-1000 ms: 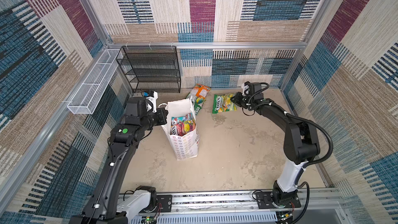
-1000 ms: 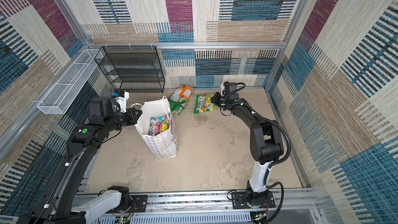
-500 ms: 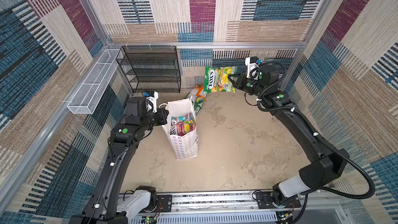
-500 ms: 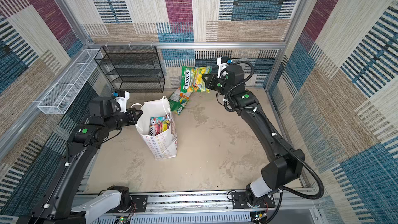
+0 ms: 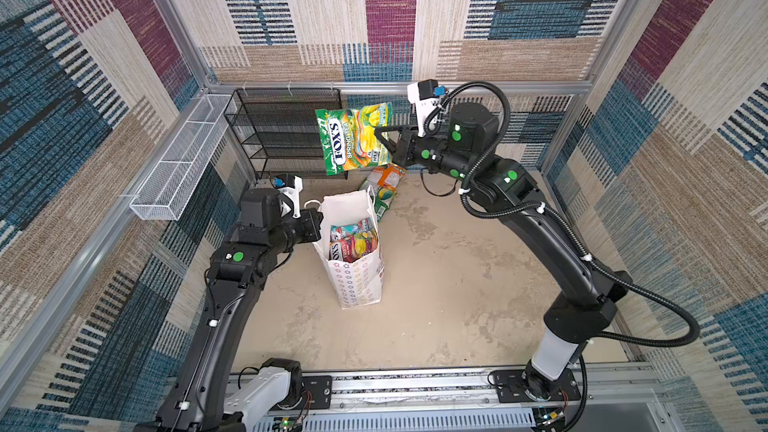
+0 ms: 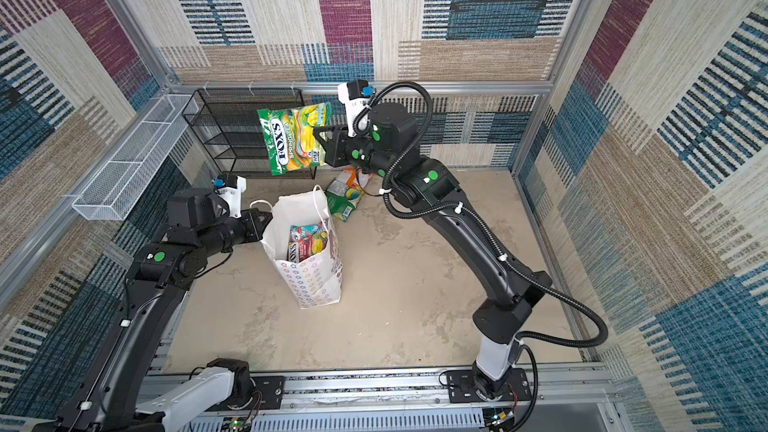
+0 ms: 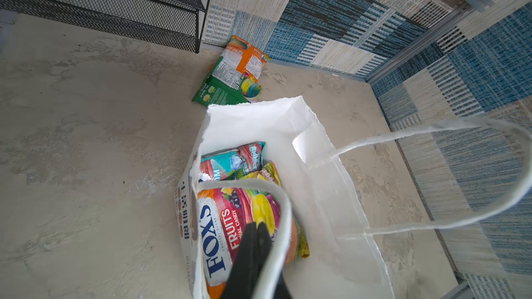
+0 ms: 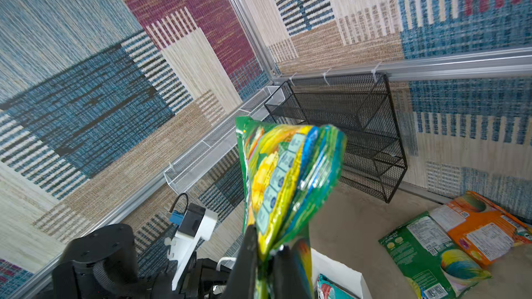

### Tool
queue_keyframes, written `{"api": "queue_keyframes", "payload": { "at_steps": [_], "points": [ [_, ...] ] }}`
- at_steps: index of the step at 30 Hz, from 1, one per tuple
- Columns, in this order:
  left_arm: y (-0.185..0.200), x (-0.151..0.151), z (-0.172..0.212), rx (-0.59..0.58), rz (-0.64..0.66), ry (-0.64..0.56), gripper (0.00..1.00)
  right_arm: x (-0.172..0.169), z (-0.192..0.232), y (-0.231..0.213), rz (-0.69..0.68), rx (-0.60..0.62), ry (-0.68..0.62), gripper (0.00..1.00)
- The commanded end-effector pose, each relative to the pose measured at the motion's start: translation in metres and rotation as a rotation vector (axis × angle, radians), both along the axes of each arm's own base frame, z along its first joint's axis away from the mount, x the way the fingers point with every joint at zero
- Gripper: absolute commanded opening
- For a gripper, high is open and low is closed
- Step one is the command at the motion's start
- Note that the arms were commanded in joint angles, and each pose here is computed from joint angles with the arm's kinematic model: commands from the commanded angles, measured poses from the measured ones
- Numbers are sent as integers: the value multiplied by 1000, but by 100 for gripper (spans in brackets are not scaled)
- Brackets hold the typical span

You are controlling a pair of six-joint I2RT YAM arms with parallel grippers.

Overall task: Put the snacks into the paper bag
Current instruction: 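Lift the green spring tea packet and carry it over the bag, then lower the green spring tea packet into the bag with the right gripper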

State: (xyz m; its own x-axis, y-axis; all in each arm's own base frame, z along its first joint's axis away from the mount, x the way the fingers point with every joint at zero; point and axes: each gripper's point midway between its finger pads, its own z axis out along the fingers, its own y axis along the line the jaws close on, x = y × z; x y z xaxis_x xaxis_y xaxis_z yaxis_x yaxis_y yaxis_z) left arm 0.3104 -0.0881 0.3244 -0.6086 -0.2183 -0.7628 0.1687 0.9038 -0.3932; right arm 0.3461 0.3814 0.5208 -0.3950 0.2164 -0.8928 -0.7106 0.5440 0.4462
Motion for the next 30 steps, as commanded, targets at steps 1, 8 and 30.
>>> {"api": "queue_keyframes", "payload": {
  "at_steps": [1, 8, 30],
  "points": [
    [12, 2, 5, 28, 64, -23, 0, -1, -13, 12, -19, -80, 4, 0],
    [22, 0, 6, 55, 119, -19, 0, -5, -46, 21, -38, -177, 77, 0],
    [18, 2, 6, 33, 102, -32, 0, -25, -153, 44, -55, -453, 298, 0]
  ]
}}
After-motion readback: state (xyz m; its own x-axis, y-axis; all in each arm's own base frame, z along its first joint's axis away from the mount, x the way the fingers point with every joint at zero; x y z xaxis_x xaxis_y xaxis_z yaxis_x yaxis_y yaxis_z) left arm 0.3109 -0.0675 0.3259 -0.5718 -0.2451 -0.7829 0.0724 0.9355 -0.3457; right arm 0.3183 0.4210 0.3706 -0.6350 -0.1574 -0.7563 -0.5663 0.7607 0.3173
